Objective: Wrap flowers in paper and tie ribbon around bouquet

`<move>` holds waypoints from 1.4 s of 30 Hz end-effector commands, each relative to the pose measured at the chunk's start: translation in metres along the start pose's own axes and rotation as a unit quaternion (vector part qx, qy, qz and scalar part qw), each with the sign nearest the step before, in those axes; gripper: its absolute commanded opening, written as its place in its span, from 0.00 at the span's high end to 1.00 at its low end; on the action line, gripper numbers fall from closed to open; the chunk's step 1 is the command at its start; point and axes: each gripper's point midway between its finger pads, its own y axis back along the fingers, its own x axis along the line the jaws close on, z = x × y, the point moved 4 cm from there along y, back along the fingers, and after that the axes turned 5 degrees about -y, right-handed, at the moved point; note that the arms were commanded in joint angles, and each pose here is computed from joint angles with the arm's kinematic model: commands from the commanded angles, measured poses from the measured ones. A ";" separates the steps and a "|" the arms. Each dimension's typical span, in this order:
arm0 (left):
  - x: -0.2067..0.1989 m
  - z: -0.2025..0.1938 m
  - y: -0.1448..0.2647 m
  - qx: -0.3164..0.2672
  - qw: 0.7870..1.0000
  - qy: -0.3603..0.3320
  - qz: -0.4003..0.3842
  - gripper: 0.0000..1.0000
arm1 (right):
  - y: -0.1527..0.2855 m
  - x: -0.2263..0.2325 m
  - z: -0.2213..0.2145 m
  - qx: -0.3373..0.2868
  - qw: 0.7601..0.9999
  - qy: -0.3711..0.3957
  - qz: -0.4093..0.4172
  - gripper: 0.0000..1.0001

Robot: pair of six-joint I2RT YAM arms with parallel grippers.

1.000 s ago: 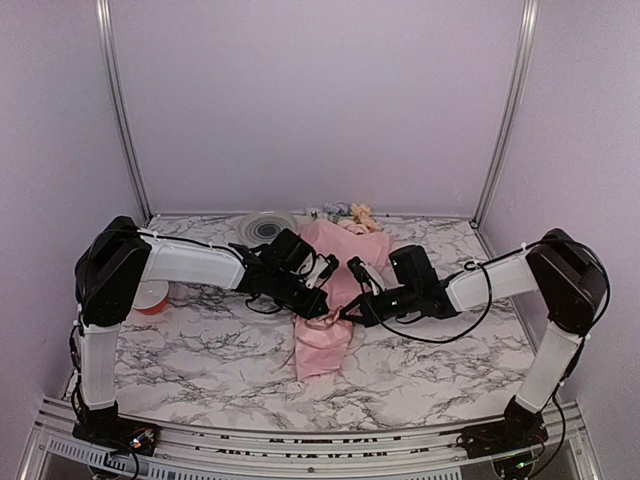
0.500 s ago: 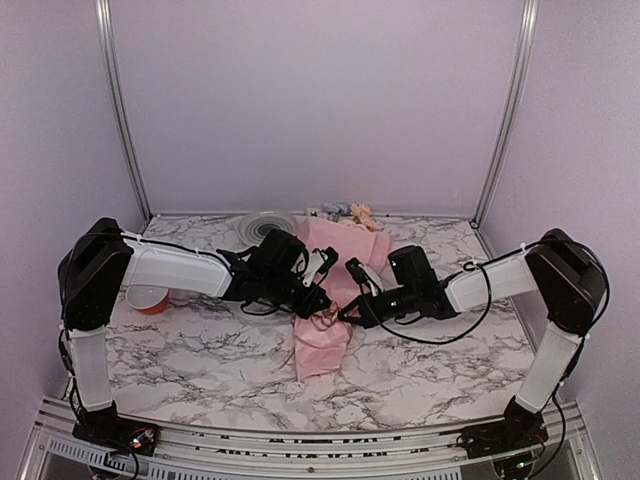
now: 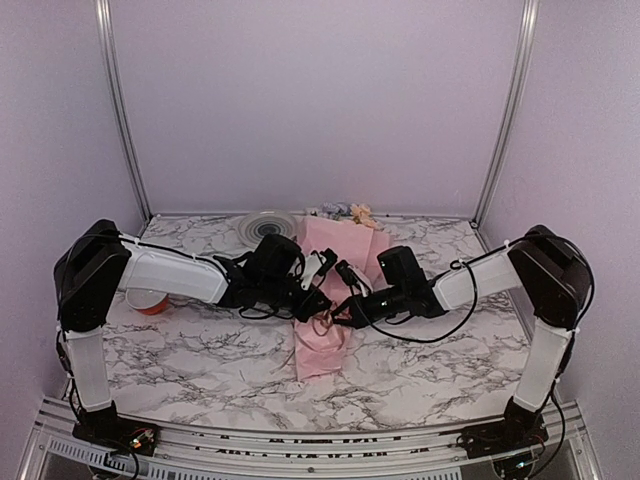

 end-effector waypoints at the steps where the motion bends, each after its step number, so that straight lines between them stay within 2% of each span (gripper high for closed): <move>1: -0.012 0.020 0.014 -0.038 0.999 -0.024 -0.019 1.00 | -0.002 0.008 0.015 -0.017 1.000 0.006 0.008 1.00; 12: -0.022 0.011 0.013 -0.033 0.998 -0.037 -0.043 1.00 | -0.002 0.001 0.025 -0.054 0.998 -0.026 0.000 1.00; 17: -0.027 0.007 0.006 -0.023 0.997 -0.043 -0.061 1.00 | -0.007 0.001 0.021 -0.051 0.998 -0.038 0.019 1.00; 27: -0.011 -0.018 -0.010 0.021 0.999 -0.034 -0.019 1.00 | -0.007 -0.005 0.013 -0.042 0.997 -0.061 0.008 1.00; 33: -0.008 -0.025 -0.012 0.035 0.999 -0.040 -0.009 1.00 | -0.005 -0.006 0.006 -0.033 0.997 -0.074 0.001 0.92; 42: -0.008 -0.031 -0.015 0.043 0.998 -0.041 -0.013 1.00 | 0.004 -0.003 0.003 -0.029 0.995 -0.092 -0.008 0.93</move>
